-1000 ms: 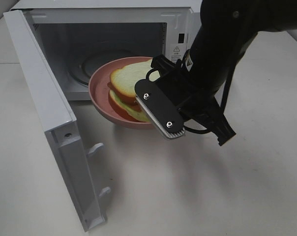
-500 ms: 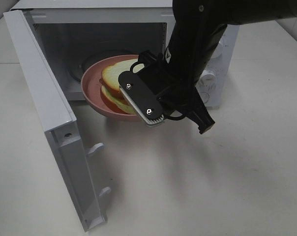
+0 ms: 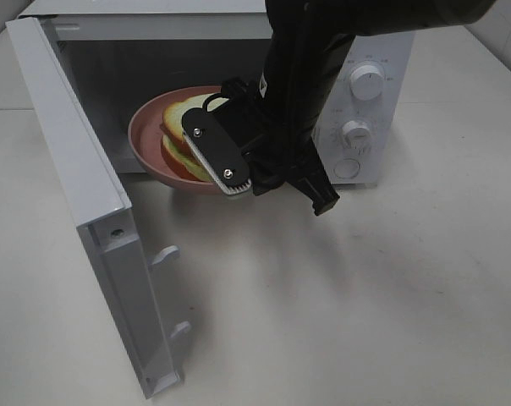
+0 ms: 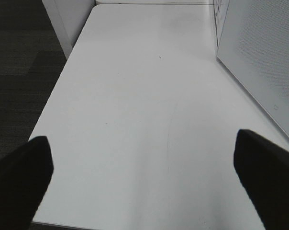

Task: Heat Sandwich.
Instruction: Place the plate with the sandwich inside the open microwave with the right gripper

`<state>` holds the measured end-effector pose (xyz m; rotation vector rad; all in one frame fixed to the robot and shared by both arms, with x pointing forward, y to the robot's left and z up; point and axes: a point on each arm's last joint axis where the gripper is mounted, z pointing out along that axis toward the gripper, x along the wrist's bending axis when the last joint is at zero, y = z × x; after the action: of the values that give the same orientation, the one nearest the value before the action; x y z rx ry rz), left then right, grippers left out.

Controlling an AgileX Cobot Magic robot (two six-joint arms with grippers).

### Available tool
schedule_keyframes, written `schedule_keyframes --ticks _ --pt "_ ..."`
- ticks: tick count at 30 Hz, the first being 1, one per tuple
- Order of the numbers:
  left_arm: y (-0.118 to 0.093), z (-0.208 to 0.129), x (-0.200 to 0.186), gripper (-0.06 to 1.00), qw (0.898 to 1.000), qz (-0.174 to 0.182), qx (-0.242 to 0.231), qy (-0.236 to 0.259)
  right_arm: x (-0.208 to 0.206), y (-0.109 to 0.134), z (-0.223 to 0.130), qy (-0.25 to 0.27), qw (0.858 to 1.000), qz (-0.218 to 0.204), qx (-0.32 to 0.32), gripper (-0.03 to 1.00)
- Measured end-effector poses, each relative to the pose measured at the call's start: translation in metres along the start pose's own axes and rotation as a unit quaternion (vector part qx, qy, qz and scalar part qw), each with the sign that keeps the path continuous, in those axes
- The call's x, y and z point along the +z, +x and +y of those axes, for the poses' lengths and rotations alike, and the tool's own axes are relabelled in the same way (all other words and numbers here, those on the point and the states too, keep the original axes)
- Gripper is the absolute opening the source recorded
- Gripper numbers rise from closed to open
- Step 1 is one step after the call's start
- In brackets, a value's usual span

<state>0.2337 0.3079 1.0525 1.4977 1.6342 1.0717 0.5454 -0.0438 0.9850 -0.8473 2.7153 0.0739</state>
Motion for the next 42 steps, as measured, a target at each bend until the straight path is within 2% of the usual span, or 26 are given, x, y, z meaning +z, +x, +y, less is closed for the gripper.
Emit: schedule_keyframes --ticks 42 --pt "0.000 0.000 0.000 0.97 1.000 0.000 0.000 0.000 0.037 -0.069 0.006 0.015 0.996 -0.010 0.083 0.03"
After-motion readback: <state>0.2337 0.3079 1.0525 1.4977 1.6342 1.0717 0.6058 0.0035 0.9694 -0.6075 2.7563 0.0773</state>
